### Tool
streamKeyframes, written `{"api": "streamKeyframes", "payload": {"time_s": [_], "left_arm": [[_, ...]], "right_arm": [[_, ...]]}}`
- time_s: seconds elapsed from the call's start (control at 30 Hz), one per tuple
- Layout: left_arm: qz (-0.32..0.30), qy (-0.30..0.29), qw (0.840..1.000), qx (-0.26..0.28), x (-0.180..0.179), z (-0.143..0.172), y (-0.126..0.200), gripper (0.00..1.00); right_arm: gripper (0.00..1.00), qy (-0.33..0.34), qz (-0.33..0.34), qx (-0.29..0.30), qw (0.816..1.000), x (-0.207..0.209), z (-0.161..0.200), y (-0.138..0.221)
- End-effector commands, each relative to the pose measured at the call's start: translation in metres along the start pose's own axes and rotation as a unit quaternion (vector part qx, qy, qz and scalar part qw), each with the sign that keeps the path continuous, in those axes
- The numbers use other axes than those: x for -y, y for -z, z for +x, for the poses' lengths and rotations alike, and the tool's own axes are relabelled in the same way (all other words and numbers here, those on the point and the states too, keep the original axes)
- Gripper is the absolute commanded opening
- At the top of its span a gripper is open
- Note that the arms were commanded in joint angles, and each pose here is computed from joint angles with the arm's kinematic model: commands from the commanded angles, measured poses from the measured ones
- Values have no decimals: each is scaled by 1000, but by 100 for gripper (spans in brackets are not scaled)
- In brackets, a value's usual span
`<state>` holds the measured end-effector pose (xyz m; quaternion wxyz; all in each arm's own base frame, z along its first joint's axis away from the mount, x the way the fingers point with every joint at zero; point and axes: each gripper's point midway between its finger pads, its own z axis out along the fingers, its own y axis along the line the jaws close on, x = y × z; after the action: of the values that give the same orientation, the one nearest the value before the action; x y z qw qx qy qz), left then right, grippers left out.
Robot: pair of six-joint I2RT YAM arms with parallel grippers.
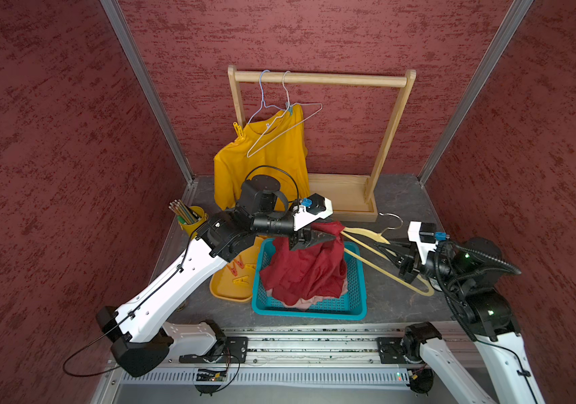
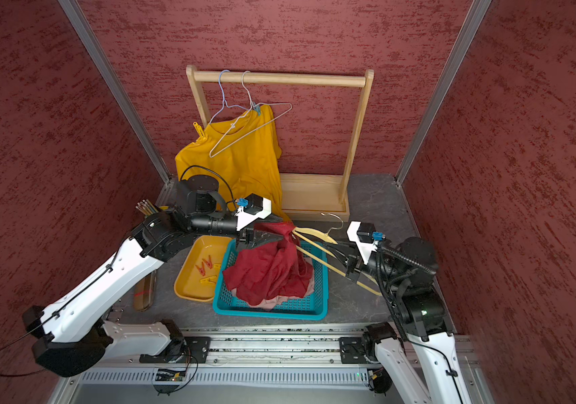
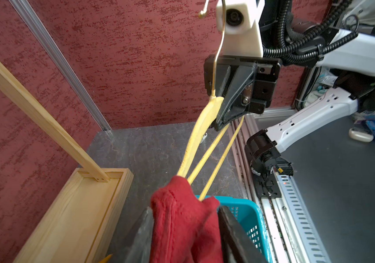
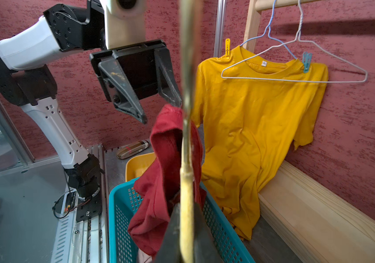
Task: Remove the clothespins securing t-shirts to the hanger
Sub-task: Remove the T-shirt from the hanger.
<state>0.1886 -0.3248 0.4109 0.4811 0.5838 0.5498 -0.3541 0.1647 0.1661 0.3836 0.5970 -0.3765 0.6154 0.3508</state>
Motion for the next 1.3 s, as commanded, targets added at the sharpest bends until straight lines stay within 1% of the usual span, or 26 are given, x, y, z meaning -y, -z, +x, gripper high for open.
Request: {"api": "streamKeyframes", "payload": {"time_s": [0.0, 0.07, 0.23, 0.37, 0.43, 0.6, 0.83, 1.07, 1.13, 1.27], "left_arm": [[-4, -2, 1000, 17, 4, -9, 10, 53], [-9, -4, 1000, 20, 4, -9, 14, 56], [-31, -7, 999, 27, 0, -6, 25, 58], [-63, 1, 997, 32, -9, 0, 38, 59], [-89, 10, 995, 34, -16, 3, 48, 59], [-128, 42, 990, 28, -27, 20, 70, 59], [-166, 84, 982, 23, -33, 51, 91, 59], [-192, 103, 976, 17, -40, 70, 102, 59], [-197, 108, 974, 17, -44, 73, 103, 59], [-199, 114, 973, 15, -48, 79, 102, 59]], "right_arm": [[0, 23, 31, 11, 999, 4, -16, 7], [0, 24, 38, 3, 999, 6, -16, 8], [0, 23, 42, -14, 999, 8, -18, 8], [0, 10, 20, -22, 999, 4, -18, 5], [0, -1, 8, -34, 999, 2, -16, 3], [0, -31, -30, -67, 997, 1, -10, -5], [0, -59, -40, -85, 994, 13, -5, -17], [0, -107, -46, -117, 986, 18, 20, -28], [0, -125, -45, -141, 981, 20, 34, -34], [0, -147, -44, -213, 965, 16, 70, -54]]}}
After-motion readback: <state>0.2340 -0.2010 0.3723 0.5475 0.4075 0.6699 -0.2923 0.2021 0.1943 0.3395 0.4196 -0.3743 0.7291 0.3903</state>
